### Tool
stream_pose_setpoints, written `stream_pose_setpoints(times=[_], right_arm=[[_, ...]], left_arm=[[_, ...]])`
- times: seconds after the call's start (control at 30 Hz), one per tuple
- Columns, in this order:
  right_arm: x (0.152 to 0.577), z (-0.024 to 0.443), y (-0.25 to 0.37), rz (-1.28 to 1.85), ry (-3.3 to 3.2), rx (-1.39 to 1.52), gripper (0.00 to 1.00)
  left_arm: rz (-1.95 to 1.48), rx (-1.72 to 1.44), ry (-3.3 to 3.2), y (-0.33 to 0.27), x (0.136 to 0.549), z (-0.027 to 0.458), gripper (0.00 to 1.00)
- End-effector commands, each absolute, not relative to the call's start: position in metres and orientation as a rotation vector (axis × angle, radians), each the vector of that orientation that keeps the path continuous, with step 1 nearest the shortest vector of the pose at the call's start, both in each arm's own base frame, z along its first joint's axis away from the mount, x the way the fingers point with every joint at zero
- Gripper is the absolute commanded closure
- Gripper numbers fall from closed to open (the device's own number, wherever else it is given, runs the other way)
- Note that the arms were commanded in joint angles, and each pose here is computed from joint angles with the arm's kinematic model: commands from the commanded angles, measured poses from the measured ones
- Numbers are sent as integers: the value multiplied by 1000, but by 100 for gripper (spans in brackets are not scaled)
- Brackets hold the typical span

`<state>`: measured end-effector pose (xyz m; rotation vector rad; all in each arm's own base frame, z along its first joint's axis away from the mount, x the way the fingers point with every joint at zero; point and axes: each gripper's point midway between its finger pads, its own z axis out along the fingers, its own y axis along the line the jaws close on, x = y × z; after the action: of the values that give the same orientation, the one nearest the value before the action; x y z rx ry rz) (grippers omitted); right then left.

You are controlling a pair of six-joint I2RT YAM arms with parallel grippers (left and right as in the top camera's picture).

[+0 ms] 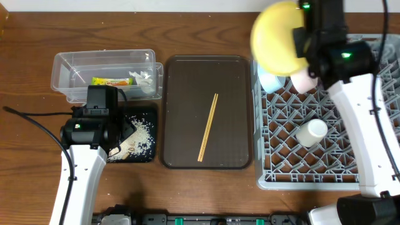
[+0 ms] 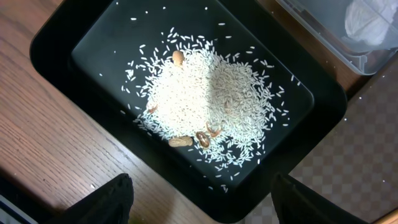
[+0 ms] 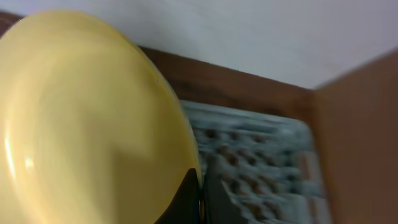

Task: Sort waste into correct bins and load items into the dishwasher rack
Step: 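Lift the yellow plate and stand it upright in the rack's back corner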

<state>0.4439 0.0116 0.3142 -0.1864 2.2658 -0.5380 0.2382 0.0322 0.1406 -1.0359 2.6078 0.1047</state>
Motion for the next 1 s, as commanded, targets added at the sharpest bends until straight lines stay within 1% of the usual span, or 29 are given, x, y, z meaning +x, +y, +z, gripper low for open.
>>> stream_pose_setpoints(times=[0.0,0.13,0.23,0.3,0.37,0.5,0.6,0.8,0.97], right_arm=[[430,323,-22,-743,2283,-250,99],[406,312,-44,-883,2380,-245,99],[385,323,-74,-1083,2344,16,99],[380,328,-84,-1129,2317,93,99],[380,331,-90,-1151,2300,121,99],[378,349,-112,-1250,2195,267,99],[382,352,-124,-1275,2177,298,99],[388,338,-153,-1327,2191,372,99],[400,315,-167,-1364,2237,378,99]], left_arm=[[102,-1059,2574,35,239,147,26],[101,-1059,2574,35,239,147,26],[101,-1059,2574,35,239,147,27],[101,-1059,2574,35,239,147,27],[101,-1059,2574,35,239,147,27],[101,-1059,2574,35,239,147,26],[102,-1059,2574,35,239,147,26],[102,-1058,2574,35,239,147,27],[103,-1055,2576,35,239,147,27]])
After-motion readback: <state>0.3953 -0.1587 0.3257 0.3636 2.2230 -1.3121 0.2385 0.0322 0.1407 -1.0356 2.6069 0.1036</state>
